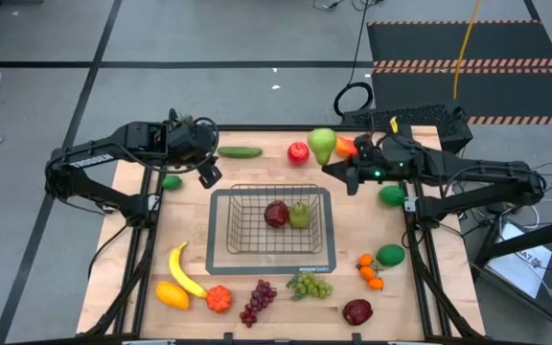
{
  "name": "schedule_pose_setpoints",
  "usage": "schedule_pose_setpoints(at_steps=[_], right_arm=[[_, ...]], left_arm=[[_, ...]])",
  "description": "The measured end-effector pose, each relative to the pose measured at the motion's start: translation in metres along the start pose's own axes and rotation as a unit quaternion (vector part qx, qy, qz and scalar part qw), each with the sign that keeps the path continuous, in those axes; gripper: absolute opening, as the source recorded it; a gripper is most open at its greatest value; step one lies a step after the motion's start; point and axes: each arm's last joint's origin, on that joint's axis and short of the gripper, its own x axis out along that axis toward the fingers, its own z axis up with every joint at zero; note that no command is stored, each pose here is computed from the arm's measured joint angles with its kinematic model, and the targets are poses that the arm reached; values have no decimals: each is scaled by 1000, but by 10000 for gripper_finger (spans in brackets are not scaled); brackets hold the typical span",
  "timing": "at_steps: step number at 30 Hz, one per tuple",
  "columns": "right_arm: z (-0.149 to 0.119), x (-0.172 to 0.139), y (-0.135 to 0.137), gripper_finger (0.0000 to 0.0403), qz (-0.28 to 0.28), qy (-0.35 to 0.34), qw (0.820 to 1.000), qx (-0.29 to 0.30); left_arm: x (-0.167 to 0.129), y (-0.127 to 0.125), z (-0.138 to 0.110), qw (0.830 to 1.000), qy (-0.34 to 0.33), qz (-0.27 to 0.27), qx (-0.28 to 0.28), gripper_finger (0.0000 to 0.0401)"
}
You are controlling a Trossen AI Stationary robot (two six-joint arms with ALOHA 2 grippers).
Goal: Build produce basket
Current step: Put the green pear into the gold wire basket
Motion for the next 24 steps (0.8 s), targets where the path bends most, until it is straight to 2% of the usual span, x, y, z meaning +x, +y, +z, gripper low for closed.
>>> schedule_pose_setpoints(at_steps=[10,15,24], right_arm=[[34,18,50,0,36,-30,991,-127],[40,23,66,0,53,-36,984,-169],[33,26,70,0,33,-32,955,-292]], left_arm=[[0,-1,-6,998,37,-18,-51,136],[-1,2,-13,995,69,-3,-73,136],[-1,1,-14,993,80,-16,-81,136]])
